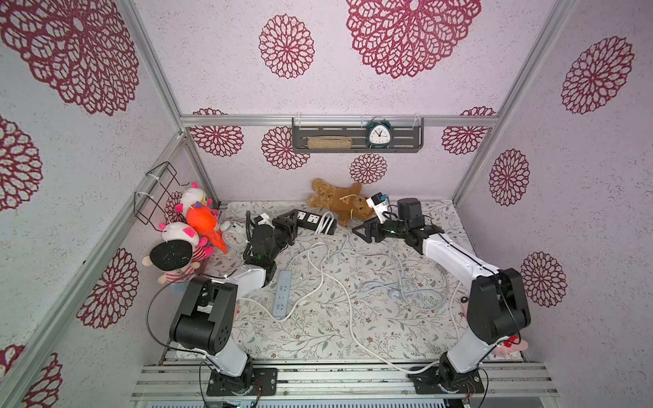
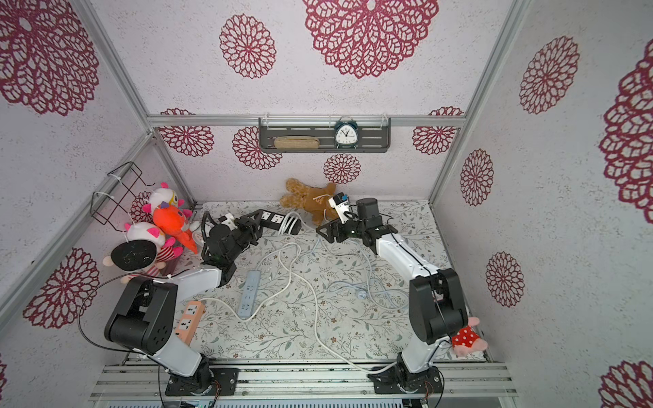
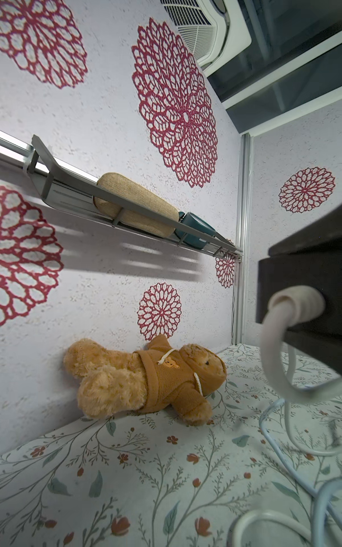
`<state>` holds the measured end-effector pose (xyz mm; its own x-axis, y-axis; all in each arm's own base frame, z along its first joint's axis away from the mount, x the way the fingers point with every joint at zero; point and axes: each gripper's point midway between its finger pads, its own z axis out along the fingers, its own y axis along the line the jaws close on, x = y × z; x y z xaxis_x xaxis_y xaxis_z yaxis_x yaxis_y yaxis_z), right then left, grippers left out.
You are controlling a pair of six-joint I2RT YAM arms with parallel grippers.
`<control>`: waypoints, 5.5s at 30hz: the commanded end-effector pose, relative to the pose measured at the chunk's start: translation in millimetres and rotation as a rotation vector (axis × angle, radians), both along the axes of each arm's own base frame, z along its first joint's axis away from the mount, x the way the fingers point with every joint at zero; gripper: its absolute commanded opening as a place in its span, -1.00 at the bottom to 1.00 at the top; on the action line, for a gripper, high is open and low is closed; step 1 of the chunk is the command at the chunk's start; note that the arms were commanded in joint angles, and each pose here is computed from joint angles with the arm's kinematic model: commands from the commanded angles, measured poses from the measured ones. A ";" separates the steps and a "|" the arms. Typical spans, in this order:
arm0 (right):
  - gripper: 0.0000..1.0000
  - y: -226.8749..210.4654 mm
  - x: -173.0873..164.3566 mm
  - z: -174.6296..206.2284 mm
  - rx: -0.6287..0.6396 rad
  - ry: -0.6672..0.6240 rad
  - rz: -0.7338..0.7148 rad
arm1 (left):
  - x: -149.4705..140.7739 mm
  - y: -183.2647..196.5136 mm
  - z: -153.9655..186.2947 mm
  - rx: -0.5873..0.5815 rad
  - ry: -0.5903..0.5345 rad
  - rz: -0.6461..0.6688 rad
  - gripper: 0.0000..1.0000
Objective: Unwrap the cord wrapped around the power strip
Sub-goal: Unwrap the power cord from the power strip, then place the power cord at the center of the board, then adjust the power strip.
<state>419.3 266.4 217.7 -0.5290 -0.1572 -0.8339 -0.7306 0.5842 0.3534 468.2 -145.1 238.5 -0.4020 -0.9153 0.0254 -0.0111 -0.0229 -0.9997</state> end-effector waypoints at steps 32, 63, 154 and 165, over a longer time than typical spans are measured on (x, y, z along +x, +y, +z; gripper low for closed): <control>-1.00 33.8 13.0 67.7 0.165 -0.254 0.094 | -9.8 31.4 -3.2 0.042 0.022 0.118 -1.00; -1.00 -120.9 69.2 16.8 -0.086 -0.139 -0.360 | -16.1 94.8 -10.0 0.059 0.041 0.143 -1.00; 0.57 -2.1 -12.4 44.9 -0.077 0.169 0.004 | 3.4 -92.0 38.0 0.443 -0.168 -0.803 -1.00; 0.61 37.5 -40.6 74.9 0.132 0.148 0.093 | 4.8 -106.8 47.2 0.374 -0.297 -0.916 -1.00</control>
